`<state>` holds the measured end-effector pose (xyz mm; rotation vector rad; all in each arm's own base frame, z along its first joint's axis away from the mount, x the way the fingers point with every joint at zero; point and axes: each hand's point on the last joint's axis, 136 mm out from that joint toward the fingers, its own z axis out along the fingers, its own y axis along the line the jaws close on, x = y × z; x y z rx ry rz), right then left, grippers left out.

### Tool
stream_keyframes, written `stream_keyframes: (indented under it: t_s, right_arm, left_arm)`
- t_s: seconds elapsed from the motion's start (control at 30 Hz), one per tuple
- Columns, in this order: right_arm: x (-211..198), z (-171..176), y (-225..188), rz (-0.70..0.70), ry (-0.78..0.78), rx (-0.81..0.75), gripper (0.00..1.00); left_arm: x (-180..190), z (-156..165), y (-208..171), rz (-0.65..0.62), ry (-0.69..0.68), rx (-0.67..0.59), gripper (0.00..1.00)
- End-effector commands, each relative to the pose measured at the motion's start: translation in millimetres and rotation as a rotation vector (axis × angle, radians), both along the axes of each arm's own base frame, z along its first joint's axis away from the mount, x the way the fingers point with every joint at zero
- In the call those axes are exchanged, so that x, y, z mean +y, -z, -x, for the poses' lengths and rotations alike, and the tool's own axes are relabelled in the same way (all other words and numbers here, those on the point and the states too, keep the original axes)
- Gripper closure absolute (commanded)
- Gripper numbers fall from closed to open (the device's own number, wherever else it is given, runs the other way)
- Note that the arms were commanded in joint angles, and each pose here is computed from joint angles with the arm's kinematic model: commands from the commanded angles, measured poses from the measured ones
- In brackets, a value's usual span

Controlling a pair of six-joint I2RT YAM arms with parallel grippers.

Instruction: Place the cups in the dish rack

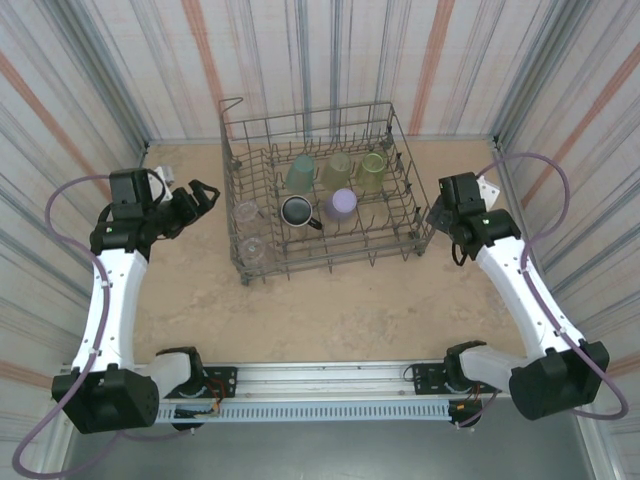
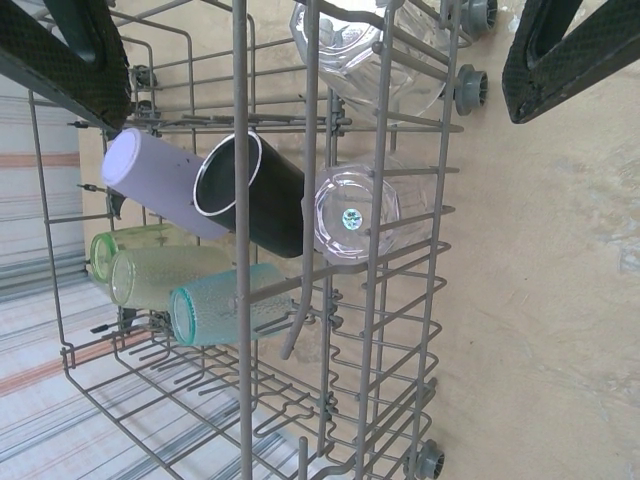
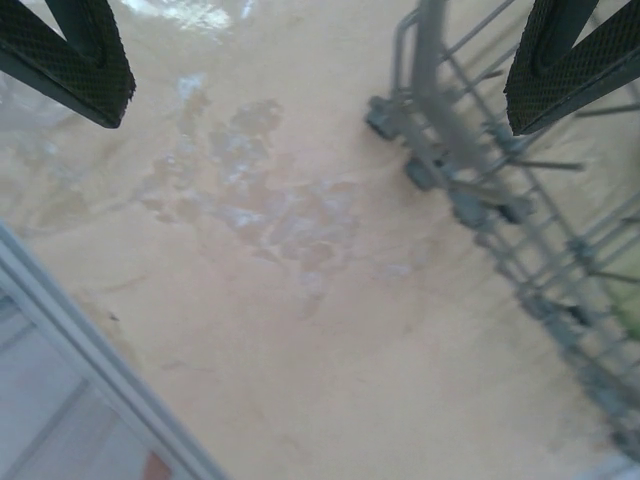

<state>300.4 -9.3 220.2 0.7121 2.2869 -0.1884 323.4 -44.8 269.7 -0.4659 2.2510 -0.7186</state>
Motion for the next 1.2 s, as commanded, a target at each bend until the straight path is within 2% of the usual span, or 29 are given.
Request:
stream_keyframes:
  t_s: [0.0,0.33,0.5,0.7,0.97,1.17]
  right_arm:
    - [-25,19,14,-0.006,0.115,0.043,0.00]
    - [-62,36,49,-0.097,0.267,0.110,0.00]
    - [-78,48,59,-0.154,0.349,0.088,0.00]
    - [-99,67,67,-0.134,0.465,0.034,0.00]
    - [-105,68,96,-0.257,0.474,0.088,0.00]
    - [-110,71,106,-0.250,0.500,0.104,0.03]
  left_arm:
    - [-2,2,-15,-0.019,0.008,-0.036,0.01]
    - [-21,-2,-17,-0.052,0.069,-0.049,0.01]
    - [-22,0,-18,-0.053,0.074,-0.051,0.01]
    - [-25,1,-19,-0.052,0.087,-0.054,0.01]
    - [-26,1,-18,-0.053,0.087,-0.051,0.01]
    - [-26,2,-16,-0.055,0.086,-0.048,0.01]
